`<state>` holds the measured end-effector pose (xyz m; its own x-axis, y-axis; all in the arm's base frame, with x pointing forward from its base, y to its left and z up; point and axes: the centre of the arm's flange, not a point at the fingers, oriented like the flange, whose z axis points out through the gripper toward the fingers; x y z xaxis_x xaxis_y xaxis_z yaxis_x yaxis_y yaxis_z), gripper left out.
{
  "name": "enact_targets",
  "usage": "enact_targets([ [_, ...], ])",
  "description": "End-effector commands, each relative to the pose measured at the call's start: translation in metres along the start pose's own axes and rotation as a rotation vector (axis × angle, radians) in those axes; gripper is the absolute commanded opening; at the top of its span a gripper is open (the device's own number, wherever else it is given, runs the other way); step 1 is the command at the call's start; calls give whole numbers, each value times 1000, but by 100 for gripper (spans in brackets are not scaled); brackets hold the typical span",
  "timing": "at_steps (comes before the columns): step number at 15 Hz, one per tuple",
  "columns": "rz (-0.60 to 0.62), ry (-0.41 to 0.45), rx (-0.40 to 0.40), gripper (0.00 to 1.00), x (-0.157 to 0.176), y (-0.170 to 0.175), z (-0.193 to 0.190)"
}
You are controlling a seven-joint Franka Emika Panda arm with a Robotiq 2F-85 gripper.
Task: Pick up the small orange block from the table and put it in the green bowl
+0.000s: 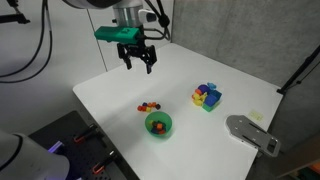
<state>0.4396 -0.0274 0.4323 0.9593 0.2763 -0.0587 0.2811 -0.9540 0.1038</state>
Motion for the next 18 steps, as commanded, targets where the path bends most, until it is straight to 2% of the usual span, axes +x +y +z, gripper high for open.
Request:
enact_targets([
  [1, 17, 30, 69, 100, 14, -12, 23],
  [7, 54, 40, 125, 100, 20, -27, 73],
  [11, 51, 42, 123, 100, 27, -36, 106],
  [18, 89, 48, 115, 100, 56, -51, 157],
])
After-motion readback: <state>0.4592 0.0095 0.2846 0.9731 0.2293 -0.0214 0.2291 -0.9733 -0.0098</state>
